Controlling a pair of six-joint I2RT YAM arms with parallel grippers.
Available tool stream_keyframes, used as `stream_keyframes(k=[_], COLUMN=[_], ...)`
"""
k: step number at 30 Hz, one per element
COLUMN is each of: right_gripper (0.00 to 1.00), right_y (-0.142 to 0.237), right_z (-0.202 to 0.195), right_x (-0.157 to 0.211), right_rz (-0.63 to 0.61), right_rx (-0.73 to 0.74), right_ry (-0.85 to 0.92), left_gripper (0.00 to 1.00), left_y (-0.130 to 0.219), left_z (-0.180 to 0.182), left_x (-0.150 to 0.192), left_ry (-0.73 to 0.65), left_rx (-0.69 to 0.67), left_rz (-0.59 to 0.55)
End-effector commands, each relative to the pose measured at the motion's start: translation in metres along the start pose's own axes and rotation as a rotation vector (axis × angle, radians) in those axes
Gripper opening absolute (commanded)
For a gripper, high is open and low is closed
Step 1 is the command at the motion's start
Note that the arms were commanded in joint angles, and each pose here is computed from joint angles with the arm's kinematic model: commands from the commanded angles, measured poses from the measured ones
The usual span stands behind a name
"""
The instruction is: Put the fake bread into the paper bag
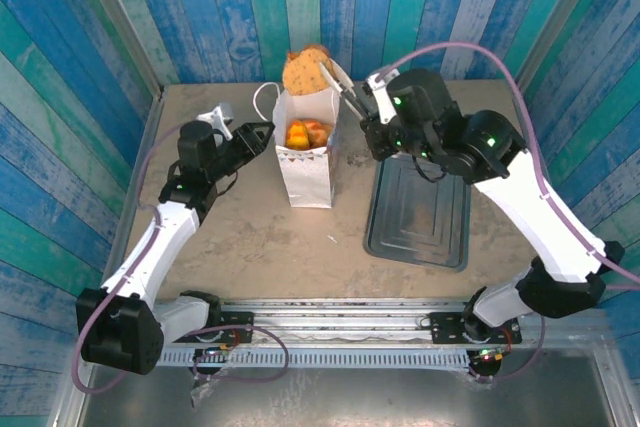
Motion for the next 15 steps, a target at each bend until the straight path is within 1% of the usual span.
stream_keyframes(k=[1,10,15], right_gripper=[0.06,0.07,0.07], right_y=[0.0,-0.025,-0.035], right_z=[-0.002,0.01,0.01], right_x=[-0.009,0.003,0.012], right_rz=[-0.031,0.049,0.098], right_rx=[0.067,0.1,0.13], right_ry=[0.057,0.168,0.215], left_gripper=[0.51,0.5,0.45], left_y=[0.004,-0.004,-0.012], left_z=[-0.01,-0.009,-0.008], left_x=[-0.009,-0.011,-0.011], left_ry=[-0.045,-0.017,-0.007], left_rx=[0.008,0.024,0.037], left_rz=[-0.025,-0.032,-0.02])
Point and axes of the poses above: each hand's point on the last joint's axis, 136 mm out from that joint toward the fingers, its own y axis back along the fingers, its own z axis along the line the jaws close on, x = y × z, the point moved 5 cm from there along y, back along the fingers, and after that the axes turned 2 degrees about -y, right-handed, at the moved point
